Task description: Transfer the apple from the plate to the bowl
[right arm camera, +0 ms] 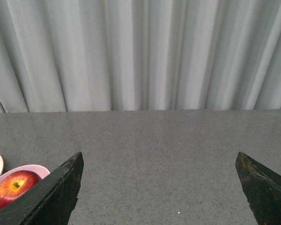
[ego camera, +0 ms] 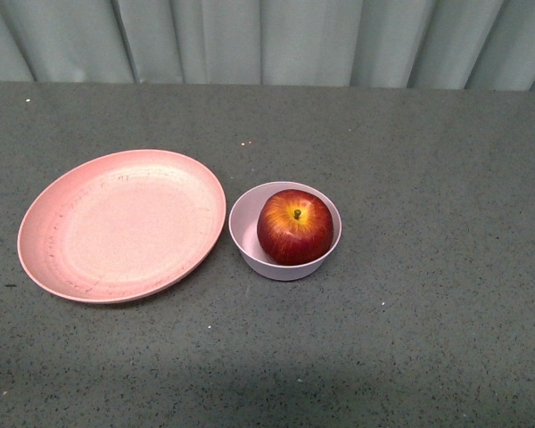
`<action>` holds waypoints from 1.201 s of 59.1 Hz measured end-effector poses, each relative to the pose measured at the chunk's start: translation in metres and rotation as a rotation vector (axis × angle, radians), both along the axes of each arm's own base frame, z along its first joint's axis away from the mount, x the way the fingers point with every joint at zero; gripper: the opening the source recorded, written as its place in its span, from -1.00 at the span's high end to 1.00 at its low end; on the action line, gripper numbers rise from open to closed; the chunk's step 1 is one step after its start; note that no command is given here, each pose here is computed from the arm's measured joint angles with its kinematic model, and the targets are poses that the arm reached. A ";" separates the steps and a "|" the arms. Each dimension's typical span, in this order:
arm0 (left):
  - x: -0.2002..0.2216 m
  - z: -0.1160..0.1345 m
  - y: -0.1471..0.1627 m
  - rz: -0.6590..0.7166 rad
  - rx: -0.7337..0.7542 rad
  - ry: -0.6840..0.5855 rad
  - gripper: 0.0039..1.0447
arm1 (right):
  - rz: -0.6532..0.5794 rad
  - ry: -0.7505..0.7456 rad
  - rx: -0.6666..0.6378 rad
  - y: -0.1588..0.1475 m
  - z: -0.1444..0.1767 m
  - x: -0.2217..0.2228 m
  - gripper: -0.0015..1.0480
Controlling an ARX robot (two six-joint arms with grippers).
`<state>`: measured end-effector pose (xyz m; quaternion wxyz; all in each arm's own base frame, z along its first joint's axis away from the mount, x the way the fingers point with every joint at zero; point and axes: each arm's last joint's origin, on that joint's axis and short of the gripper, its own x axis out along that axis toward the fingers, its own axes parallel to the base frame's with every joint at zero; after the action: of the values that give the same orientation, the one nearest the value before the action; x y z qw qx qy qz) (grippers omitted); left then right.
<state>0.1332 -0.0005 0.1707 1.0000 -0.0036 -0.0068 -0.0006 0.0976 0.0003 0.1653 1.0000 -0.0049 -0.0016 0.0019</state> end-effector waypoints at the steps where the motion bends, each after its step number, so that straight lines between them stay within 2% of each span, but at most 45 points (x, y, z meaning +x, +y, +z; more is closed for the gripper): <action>1: -0.001 0.000 0.000 -0.001 0.000 -0.001 0.93 | 0.000 0.000 0.000 0.000 0.000 0.000 -0.82; 52: -0.026 0.002 0.000 0.000 0.000 -0.010 0.93 | 0.000 0.000 0.000 0.000 0.000 0.000 -0.82; 57: -0.033 -0.002 0.000 -0.002 0.000 0.024 0.93 | 0.000 0.000 0.000 0.000 0.000 0.000 -0.82; 65: -0.036 -0.001 0.000 -0.002 0.001 -0.003 0.93 | 0.000 0.000 0.000 0.000 0.000 0.000 -0.82; 71: -0.036 -0.001 0.000 -0.001 0.000 -0.003 0.60 | 0.000 0.000 0.000 0.000 0.000 0.000 -0.82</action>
<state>0.0968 -0.0002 0.1700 1.0000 -0.0033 -0.0081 -0.0012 0.0976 0.0003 0.1653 1.0000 -0.0049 -0.0016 0.0019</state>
